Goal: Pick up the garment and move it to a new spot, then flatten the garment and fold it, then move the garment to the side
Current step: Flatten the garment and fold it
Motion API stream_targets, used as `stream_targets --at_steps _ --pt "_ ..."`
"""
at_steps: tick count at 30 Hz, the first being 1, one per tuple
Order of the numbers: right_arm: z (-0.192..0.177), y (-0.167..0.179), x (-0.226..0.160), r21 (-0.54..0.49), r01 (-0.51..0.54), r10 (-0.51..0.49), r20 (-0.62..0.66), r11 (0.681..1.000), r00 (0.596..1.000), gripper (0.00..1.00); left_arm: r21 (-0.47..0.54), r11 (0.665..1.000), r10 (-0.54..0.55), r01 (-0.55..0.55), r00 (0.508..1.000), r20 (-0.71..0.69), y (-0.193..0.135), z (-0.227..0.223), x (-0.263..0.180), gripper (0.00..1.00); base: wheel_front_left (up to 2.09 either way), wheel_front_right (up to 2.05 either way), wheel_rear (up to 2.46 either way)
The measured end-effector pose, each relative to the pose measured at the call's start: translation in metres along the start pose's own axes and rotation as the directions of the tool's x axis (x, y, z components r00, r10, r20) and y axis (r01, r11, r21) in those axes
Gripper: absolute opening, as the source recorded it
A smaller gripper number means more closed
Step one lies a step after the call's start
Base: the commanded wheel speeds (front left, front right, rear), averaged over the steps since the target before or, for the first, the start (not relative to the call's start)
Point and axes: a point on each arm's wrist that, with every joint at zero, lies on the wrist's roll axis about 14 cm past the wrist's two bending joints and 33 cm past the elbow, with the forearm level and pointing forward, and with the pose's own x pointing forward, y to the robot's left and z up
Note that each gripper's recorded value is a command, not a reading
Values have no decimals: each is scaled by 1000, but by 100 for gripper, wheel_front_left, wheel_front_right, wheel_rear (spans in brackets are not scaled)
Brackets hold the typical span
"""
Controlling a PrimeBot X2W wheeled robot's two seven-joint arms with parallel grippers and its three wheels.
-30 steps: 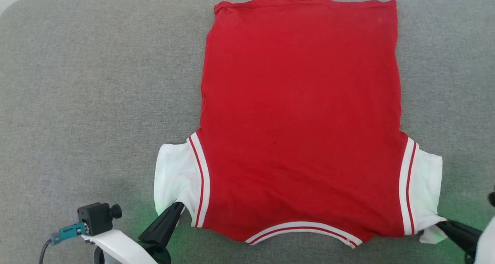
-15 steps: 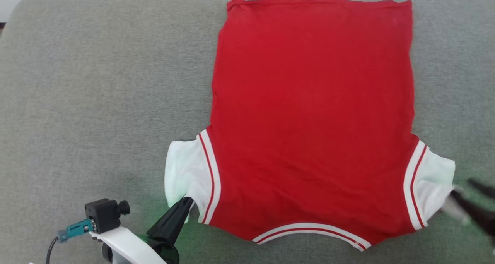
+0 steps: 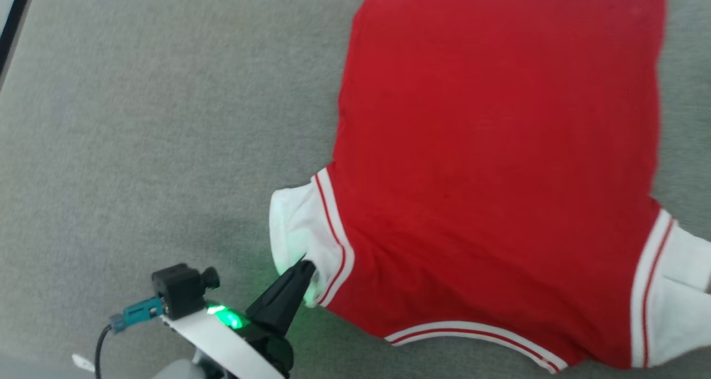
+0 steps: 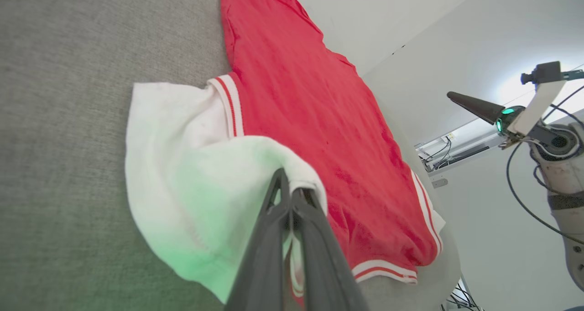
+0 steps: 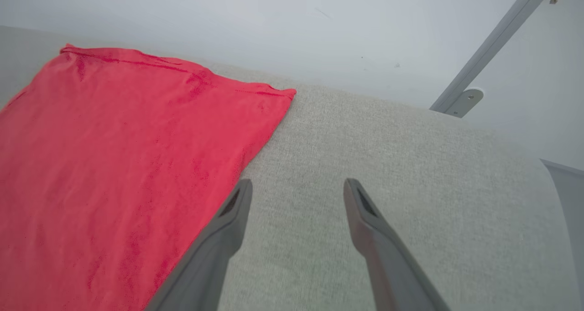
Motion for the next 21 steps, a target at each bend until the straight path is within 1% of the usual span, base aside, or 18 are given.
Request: stream_targets --at_steps 4,6,9,12,15,16,21 --pt "11 9 55 -51 3 -7 -74 999 997 100 -2 1000 -3 3 1000 2 0 0 10 0 0 0 0" --pt "10 10 81 -65 12 -21 -126 998 992 100 -1 1000 3 -3 1000 -1 3 -1 14 0 0 0 0" --pt "3 7 115 -63 44 -56 -212 997 976 100 -9 1000 22 -22 1000 -2 8 -2 16 0 0 0 0" --pt "-5 18 143 -50 38 -50 -279 998 959 100 -14 999 42 -42 999 -1 12 -4 16 0 0 0 0" --pt "-19 23 164 2 38 -35 -356 999 934 100 -23 998 63 -63 998 -5 15 -7 13 0 0 0 0" --pt "-19 23 164 2 38 -35 -356 999 934 100 -23 998 63 -63 998 -5 15 -7 13 0 0 0 0" --pt "-43 25 179 11 64 -50 -481 998 875 100 -34 996 79 -79 997 8 17 -5 13 0 0 0 0"
